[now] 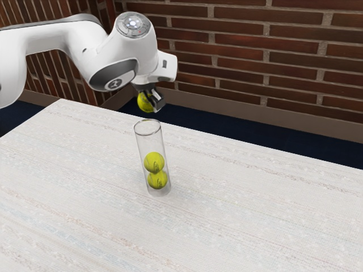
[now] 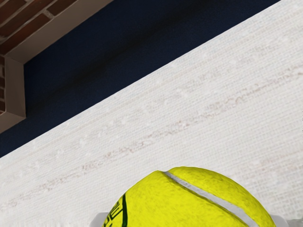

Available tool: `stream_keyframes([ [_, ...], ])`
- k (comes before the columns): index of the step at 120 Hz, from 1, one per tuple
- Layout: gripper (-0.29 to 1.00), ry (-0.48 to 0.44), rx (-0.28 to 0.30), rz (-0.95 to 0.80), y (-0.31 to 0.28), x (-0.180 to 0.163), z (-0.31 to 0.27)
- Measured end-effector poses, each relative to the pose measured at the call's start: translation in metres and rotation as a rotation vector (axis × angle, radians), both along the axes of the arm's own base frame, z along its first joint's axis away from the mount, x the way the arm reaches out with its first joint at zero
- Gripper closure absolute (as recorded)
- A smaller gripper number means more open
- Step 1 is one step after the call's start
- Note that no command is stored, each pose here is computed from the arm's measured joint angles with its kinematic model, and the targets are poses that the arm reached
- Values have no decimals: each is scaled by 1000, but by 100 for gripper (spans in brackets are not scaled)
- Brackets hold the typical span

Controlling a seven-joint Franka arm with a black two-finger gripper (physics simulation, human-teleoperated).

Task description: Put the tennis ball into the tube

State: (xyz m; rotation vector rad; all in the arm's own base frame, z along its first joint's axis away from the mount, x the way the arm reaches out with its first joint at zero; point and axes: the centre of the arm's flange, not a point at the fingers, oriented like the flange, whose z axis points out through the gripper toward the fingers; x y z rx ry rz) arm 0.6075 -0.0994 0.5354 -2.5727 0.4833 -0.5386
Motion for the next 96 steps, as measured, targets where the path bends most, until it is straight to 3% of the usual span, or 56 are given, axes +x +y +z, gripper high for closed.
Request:
stream_keyframes([
  [44, 74, 64, -8, 195, -12, -20, -7],
  [64, 38, 75, 0, 227, -12, -21, -8],
  [82, 20, 83, 7, 214, -25, -25, -9],
  [96, 11, 111, -68, 237, -28, -26, -11],
])
